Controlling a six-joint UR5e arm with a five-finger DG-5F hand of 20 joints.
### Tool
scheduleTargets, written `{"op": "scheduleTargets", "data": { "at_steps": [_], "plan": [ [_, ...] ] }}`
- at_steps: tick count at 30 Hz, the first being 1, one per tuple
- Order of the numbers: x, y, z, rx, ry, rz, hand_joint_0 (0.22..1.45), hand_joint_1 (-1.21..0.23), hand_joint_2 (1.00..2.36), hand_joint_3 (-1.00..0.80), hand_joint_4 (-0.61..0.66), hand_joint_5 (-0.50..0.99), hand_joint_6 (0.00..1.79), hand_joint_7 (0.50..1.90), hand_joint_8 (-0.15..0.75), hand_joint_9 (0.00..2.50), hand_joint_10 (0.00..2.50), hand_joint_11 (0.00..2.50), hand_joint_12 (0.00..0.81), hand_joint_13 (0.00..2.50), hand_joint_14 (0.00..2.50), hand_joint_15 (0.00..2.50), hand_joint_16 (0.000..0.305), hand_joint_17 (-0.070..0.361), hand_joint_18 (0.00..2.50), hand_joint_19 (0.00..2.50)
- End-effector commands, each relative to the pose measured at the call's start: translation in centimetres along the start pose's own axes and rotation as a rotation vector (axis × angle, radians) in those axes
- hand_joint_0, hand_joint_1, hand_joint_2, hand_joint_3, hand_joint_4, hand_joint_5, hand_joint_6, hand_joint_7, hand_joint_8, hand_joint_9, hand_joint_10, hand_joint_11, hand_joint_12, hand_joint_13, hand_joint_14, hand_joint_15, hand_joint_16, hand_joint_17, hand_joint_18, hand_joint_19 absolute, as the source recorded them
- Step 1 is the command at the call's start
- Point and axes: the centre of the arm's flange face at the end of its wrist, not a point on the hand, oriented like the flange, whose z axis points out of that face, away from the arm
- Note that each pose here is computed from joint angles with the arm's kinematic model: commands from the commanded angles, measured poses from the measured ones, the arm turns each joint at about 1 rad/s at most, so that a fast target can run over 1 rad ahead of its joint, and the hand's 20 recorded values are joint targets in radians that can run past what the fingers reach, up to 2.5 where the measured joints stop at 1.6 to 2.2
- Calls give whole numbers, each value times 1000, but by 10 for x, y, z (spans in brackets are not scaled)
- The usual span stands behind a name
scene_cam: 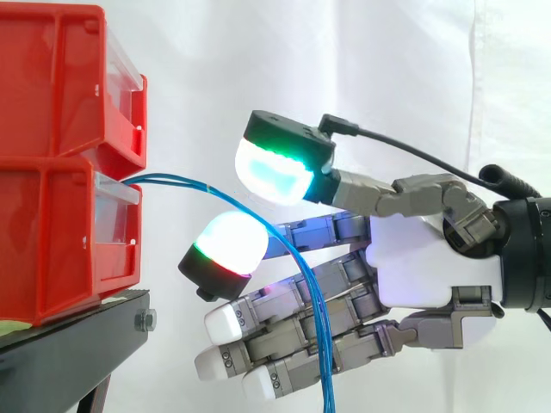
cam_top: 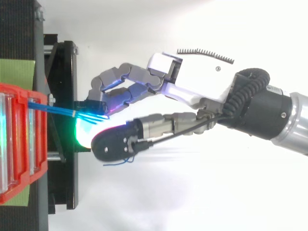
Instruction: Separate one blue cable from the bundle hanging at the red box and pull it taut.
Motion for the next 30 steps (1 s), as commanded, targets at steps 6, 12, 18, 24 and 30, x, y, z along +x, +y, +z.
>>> {"op": "scheduleTargets", "data": {
  "at_steps": [6, 12, 18, 24, 30],
  "plan": [
    [-2, 0, 0, 1, -2, 1, 623, -513, 1022, -275, 184, -169, 846, 1052, 314, 857, 15, 457, 268, 526, 3, 93, 36, 80, 487, 283],
    [-3, 1, 1, -1, -4, 0, 630, -683, 1027, -143, 183, -184, 877, 1085, 320, 833, 19, 504, 276, 514, 3, 97, 36, 82, 484, 282],
    [-4, 0, 1, 2, -4, -1, 682, -760, 1022, -245, 128, -207, 892, 998, 311, 795, 20, 562, 289, 494, 4, 104, 39, 87, 476, 280],
    [-6, 1, 2, -1, -5, 2, 737, -767, 1007, -419, 125, -216, 893, 953, 305, 778, 18, 584, 293, 486, 4, 98, 39, 88, 469, 274],
    [-9, 3, 3, -3, -8, 3, 763, -768, 1000, -500, 131, -217, 893, 892, 297, 770, 20, 588, 291, 487, 3, 95, 39, 88, 478, 249]
  ]
}}
